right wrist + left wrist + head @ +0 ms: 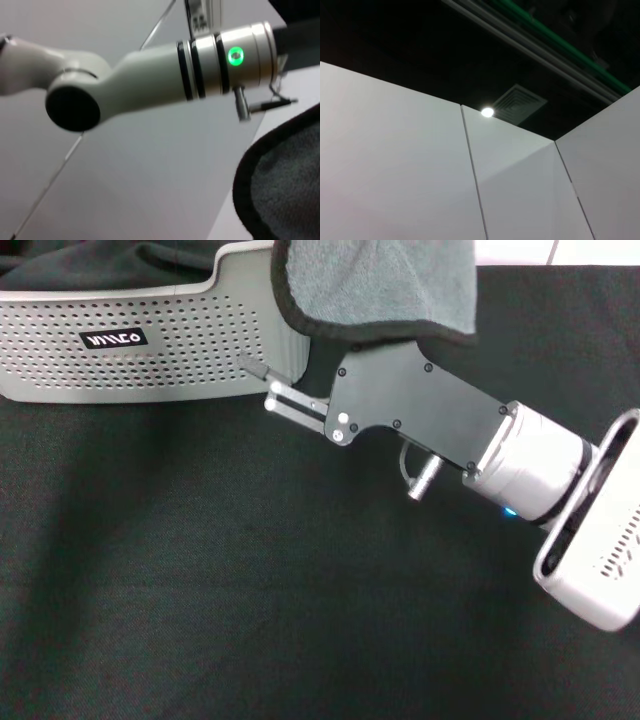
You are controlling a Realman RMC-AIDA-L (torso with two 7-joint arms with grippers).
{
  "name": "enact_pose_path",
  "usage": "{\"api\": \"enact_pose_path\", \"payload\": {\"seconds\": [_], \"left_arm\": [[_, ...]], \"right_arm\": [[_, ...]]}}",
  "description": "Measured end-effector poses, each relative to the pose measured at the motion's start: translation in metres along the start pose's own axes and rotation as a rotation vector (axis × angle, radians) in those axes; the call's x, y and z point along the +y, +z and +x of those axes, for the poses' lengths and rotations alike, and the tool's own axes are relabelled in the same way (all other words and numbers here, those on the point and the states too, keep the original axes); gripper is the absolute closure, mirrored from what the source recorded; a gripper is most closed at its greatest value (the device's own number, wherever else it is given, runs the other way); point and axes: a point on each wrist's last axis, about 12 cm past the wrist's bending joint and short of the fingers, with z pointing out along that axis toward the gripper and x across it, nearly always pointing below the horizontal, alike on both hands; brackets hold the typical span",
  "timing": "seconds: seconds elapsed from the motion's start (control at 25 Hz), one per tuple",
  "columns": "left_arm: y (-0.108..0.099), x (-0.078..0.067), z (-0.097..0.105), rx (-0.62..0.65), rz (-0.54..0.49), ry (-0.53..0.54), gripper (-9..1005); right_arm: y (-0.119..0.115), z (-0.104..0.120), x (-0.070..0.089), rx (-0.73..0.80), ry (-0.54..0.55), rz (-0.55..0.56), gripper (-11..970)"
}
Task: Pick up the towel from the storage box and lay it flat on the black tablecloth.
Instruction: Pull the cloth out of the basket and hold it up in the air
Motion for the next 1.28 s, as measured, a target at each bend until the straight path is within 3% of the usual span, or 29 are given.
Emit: {"api": "enact_pose_path", "payload": {"seconds": [0.36,0.88,1.28], "left_arm": [[-0.005,0.005,0.001,0.012,-0.019,0.023,953],[-0.011,0.011,0.0,0.015,-0.037,0.059,953],[-0.013,0.005,0.0,0.005,-0.011,0.076,953]], "right_arm": [[-0.028,-0.021,0.008,-0.149,0.027,0.079,270],[-0.076,-0.038,0.029,-0.216,0.068,0.175,276],[-0.102,-0.041,0.017,-0.231,0.041,0.293,294]]}}
